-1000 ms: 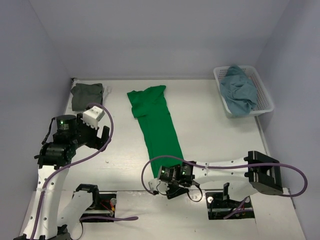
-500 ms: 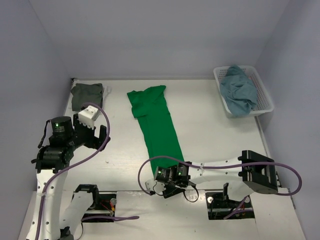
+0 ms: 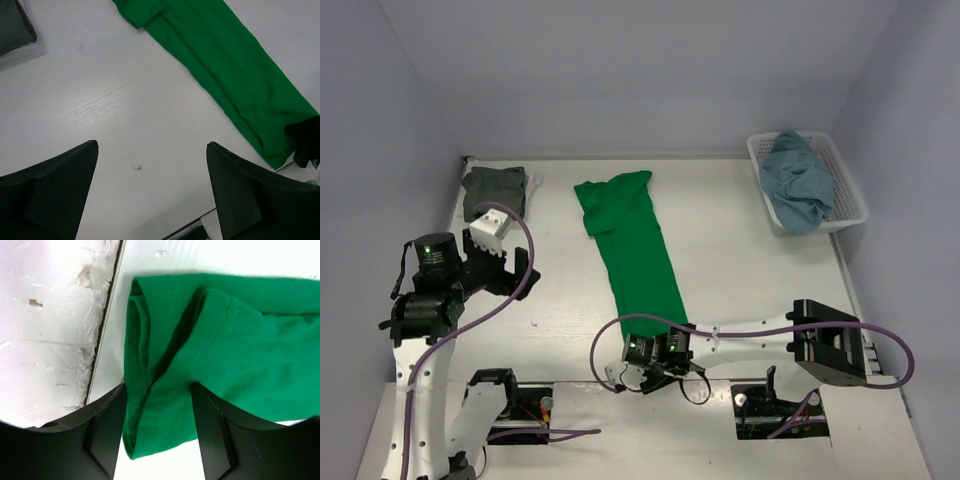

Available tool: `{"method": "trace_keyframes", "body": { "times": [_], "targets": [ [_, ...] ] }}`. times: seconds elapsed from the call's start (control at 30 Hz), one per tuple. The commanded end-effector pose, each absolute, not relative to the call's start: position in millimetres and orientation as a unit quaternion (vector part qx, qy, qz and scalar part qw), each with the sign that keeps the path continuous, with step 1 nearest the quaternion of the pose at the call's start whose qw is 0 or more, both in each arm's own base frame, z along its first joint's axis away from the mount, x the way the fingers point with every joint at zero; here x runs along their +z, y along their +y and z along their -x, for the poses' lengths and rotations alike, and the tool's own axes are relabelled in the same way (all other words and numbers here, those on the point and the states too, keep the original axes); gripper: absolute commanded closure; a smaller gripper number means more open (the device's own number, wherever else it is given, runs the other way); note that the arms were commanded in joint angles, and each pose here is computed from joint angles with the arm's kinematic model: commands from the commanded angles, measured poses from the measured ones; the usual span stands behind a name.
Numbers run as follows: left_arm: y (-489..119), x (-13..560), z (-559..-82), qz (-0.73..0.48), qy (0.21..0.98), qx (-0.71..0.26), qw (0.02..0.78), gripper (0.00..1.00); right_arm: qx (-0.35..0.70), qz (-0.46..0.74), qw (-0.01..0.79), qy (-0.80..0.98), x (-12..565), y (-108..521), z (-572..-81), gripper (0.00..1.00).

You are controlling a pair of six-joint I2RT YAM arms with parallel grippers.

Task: Fold and stack the t-shirts
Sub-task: Grab the bottom of the folded rectangular tshirt with right arm, then fold the folded rectangular tshirt in 1/3 of the way

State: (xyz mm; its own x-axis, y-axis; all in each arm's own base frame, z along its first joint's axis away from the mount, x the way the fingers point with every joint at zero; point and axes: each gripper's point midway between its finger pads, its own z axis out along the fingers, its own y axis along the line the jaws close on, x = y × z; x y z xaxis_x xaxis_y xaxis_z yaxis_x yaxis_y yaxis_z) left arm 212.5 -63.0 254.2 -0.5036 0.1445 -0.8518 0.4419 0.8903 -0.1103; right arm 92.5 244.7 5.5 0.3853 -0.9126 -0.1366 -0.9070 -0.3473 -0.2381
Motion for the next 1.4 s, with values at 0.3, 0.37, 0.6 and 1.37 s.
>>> {"method": "trace_keyframes", "body": {
  "times": [0.3, 0.37, 0.6, 1.37],
  "targets": [
    [-70, 278, -215, -0.176, 0.829, -0.185, 0.497, 0.17, 0.020, 0.841, 0.083, 0.535, -38, 242, -76, 0.76],
    [-70, 278, -215, -0.177, 0.828, -0.187, 0.498, 0.17, 0.021, 0.841, 0.086, 0.534, -37, 243, -77, 0.89],
    [-70, 275, -216, -0.178, 0.828, -0.187, 0.498, 0.17, 0.036, 0.833, 0.132, 0.536, -4, 256, -80, 0.95],
    [-67, 275, -213, -0.167, 0.825, -0.191, 0.504, 0.16, 0.038, 0.784, 0.319, 0.532, 140, 293, -193, 0.98]
  ]
}}
